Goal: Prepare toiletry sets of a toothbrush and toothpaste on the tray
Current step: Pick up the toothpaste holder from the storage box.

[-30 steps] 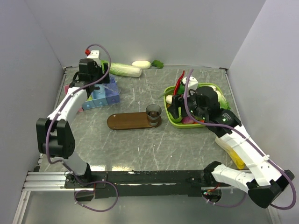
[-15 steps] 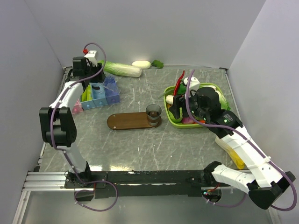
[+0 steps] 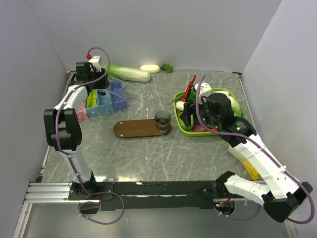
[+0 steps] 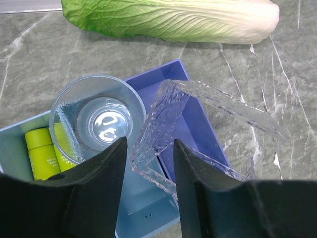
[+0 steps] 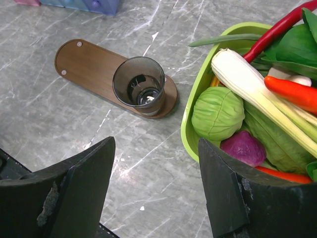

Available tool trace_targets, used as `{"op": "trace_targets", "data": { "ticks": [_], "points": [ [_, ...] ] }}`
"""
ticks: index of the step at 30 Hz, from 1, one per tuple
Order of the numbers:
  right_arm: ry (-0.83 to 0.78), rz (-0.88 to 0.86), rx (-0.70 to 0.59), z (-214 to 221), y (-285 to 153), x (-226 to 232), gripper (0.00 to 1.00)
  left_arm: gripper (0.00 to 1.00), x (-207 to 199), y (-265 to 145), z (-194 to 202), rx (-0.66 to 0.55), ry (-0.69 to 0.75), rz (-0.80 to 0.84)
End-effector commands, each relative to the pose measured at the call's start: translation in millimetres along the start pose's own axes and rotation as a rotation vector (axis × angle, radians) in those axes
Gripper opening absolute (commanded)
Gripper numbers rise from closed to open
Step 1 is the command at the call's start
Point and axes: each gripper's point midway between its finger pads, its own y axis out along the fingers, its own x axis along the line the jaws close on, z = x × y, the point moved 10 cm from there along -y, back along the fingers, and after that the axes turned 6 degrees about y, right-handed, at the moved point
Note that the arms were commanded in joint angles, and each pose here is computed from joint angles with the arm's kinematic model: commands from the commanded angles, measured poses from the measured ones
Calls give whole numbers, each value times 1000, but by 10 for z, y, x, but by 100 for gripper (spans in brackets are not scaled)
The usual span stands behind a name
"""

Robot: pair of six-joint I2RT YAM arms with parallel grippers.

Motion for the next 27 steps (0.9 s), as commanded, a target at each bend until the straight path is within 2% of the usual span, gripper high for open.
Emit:
{"op": "trace_targets", "data": {
  "ticks": [1, 27],
  "points": [
    [7, 9, -22, -2, -28, -14, 75, 46, -3, 43, -181, -73, 5, 17],
    [21, 25, -14, 52, -5, -32, 75, 28, 27, 220, -58, -32, -8, -24]
  ]
}}
